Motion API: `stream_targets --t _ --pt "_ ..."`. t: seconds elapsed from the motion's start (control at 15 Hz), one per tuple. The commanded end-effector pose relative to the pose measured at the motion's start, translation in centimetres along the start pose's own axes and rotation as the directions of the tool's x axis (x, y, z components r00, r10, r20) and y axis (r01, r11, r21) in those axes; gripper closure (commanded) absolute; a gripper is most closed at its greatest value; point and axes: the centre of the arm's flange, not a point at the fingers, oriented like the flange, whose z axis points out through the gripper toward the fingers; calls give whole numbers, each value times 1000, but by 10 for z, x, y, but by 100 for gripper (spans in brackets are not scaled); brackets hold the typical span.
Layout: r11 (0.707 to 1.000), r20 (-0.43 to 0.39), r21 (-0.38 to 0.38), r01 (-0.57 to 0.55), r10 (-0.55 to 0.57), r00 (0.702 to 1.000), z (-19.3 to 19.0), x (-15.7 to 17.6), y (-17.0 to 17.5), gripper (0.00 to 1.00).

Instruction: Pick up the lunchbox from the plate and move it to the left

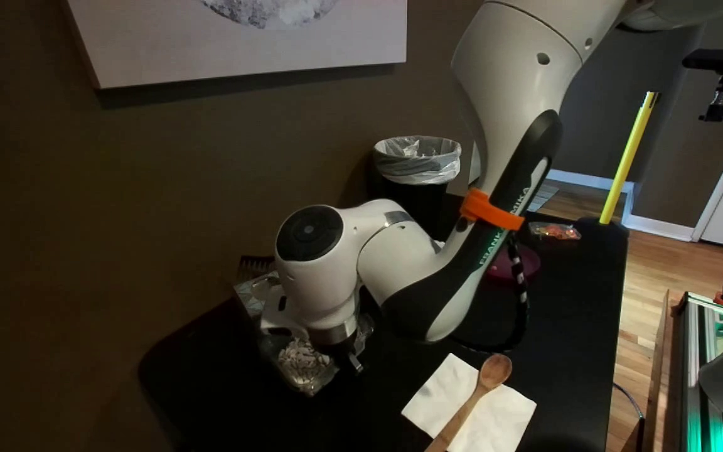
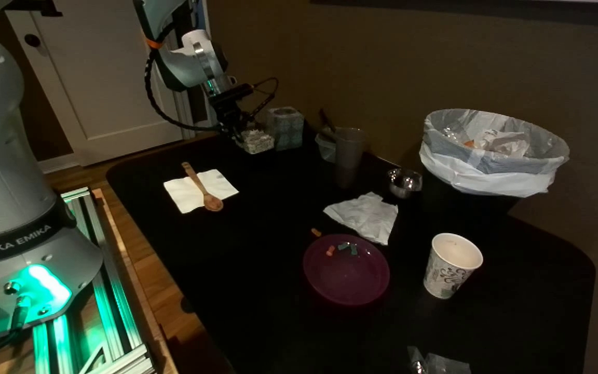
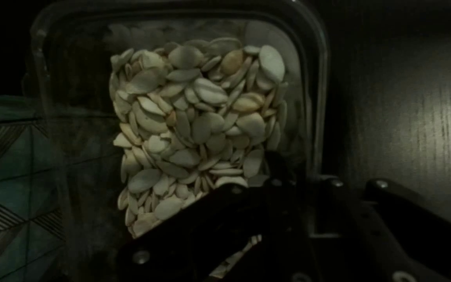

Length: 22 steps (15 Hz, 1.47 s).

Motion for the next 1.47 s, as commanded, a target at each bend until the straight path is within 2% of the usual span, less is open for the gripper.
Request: stream_targets --t 0.0,0.13,0.33,0.53,0.67,0.73,0.93,1.0,1.07,1.27,1.33,1.4 --pt "995 -8 29 98 -98 995 -2 6 -15 99" --pt "992 -42 25 124 -123 992 -12 11 -30 99" --pt "987 -143 50 151 -143 979 -35 26 -54 99" --pt "965 -228 59 254 -235 945 -55 45 -81 99" --pt "944 -255 23 330 -313 915 -65 55 -95 99" --pt "961 -253 15 276 -263 931 -70 60 -97 99" --pt "988 -274 -24 151 -151 950 -78 73 -98 99" --pt "976 -272 12 217 -206 940 -71 73 -94 99" --pt "978 -275 8 208 -198 941 -74 75 -94 94" --pt "978 -274 11 211 -200 941 -72 75 -94 94" --pt "985 -282 19 173 -161 946 -69 83 -95 99" --pt "994 -292 20 108 -97 952 -70 95 -95 99"
